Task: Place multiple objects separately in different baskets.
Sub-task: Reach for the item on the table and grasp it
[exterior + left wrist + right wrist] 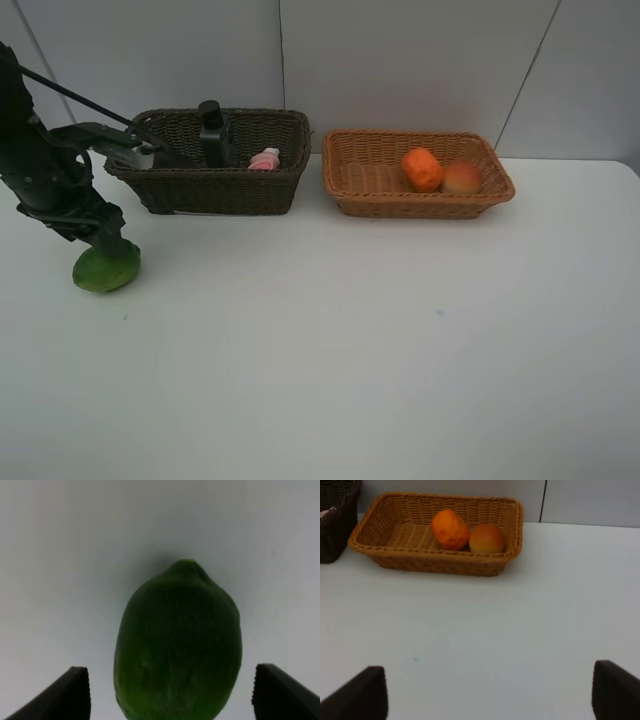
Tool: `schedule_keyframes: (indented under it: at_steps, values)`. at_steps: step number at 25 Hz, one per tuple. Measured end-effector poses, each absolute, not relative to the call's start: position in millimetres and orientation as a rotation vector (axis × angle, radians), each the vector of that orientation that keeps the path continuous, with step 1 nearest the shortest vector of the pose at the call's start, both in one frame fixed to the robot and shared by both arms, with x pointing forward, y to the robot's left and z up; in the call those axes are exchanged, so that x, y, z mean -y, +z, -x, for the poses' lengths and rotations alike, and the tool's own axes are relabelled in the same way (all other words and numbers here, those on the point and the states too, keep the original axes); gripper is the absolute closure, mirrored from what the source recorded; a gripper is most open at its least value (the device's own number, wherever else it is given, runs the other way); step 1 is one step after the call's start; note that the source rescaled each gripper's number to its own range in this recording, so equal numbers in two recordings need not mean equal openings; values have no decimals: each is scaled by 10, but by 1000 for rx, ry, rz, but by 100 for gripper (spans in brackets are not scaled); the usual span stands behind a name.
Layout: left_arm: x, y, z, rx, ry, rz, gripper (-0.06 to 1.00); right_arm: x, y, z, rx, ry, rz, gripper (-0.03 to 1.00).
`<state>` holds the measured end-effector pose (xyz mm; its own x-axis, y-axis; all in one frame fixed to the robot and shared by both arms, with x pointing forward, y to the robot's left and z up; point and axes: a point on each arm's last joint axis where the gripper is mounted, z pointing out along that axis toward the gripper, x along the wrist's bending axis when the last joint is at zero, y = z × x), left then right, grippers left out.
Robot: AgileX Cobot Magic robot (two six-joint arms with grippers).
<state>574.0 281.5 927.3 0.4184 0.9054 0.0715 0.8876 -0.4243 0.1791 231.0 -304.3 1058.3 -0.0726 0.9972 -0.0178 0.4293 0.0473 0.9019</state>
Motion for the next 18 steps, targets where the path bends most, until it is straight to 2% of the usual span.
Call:
schedule_keyframes:
  at_steps: [18]
  values:
    - [-2812,9034,-5798,-1626,211,-2561,9,3043,10583,-2310,-1599,989,-1470,30]
